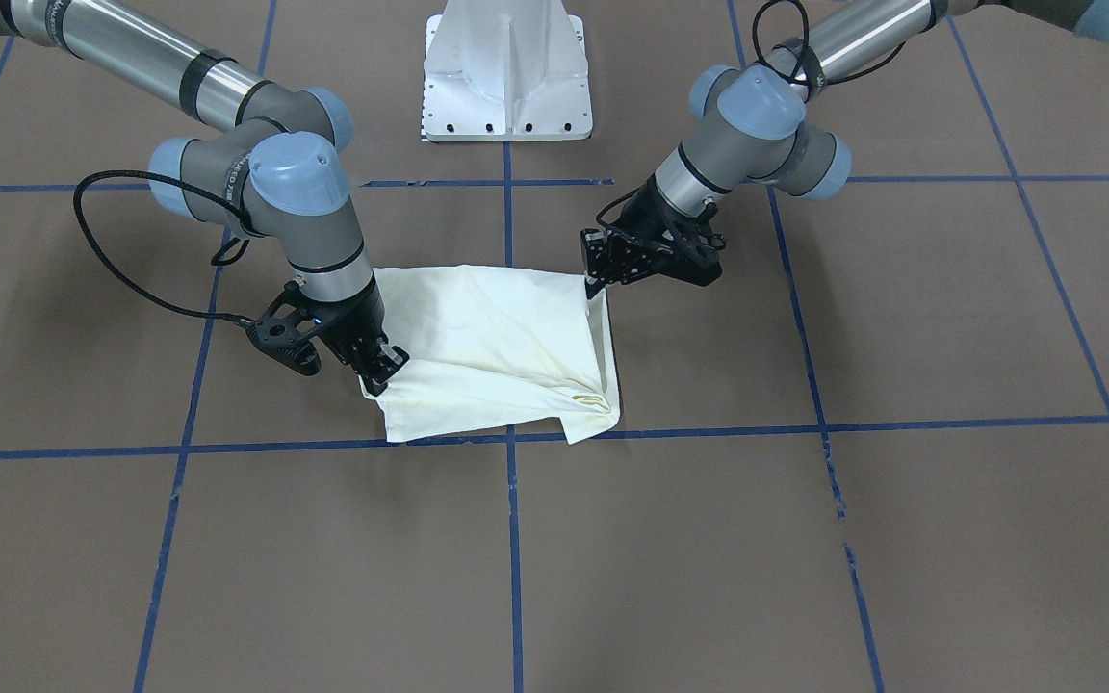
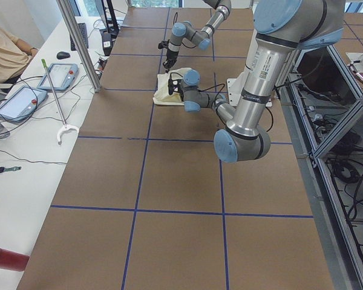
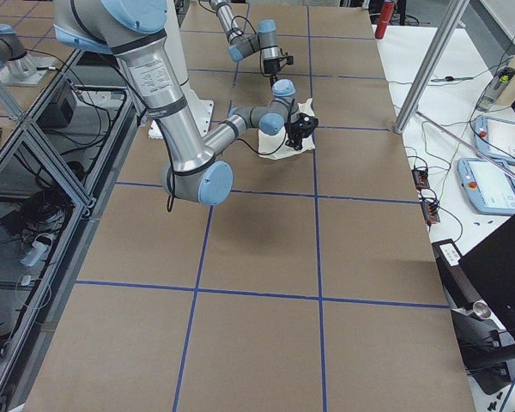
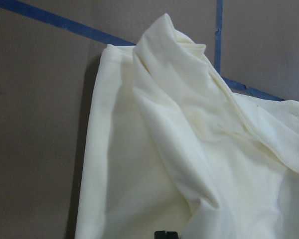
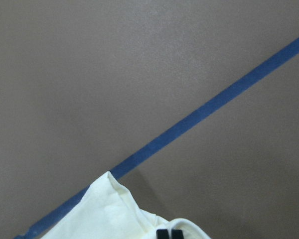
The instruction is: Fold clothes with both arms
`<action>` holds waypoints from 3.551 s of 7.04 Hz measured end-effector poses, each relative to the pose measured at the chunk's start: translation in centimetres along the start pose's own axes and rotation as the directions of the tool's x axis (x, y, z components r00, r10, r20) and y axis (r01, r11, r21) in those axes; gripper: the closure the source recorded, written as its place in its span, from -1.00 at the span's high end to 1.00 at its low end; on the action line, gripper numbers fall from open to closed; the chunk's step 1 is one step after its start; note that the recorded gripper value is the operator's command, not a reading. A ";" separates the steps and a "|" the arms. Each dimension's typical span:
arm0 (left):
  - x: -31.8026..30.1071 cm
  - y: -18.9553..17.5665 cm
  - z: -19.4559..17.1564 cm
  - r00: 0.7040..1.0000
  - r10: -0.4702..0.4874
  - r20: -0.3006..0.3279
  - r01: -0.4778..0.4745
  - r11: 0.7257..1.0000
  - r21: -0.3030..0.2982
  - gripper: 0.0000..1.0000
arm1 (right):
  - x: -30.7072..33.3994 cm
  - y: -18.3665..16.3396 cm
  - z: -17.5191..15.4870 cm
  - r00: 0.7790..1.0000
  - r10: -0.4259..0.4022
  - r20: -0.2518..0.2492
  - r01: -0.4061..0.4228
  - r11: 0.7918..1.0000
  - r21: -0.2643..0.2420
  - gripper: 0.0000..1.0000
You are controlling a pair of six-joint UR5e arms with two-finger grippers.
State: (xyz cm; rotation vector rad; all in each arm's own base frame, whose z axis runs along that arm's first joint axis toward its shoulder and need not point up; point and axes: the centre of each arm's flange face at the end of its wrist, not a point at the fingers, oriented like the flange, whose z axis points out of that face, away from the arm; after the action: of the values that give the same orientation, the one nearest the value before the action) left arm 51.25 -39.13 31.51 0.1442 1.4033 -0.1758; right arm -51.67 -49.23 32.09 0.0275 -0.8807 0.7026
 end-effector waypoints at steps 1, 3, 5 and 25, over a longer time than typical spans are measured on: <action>-1.2 2.2 0.3 0.999 0.012 -0.030 -0.013 0.999 -0.032 -1.00 | 0.0 0.0 0.0 1.000 0.000 -0.001 0.000 1.000 0.000 -1.00; -1.2 6.9 1.6 0.997 0.009 -0.075 -0.017 0.994 -0.107 -1.00 | 0.0 0.1 0.0 1.000 -0.001 0.001 0.001 1.000 0.000 -1.00; -1.1 8.7 1.8 0.995 0.002 -0.096 -0.015 0.991 -0.135 -1.00 | -0.1 0.1 -0.2 1.000 -0.002 0.005 0.002 1.000 -0.001 -1.00; 0.1 6.9 1.9 0.997 -0.074 0.005 0.074 0.986 -0.148 -1.00 | 0.1 -12.7 -5.9 0.984 -0.169 0.051 0.174 0.979 -0.104 1.00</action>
State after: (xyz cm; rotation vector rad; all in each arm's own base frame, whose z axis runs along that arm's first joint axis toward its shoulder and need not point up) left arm 54.52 -32.79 31.70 -0.0313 1.4174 -0.1327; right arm -40.23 -57.31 31.60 0.0213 -0.9432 0.4938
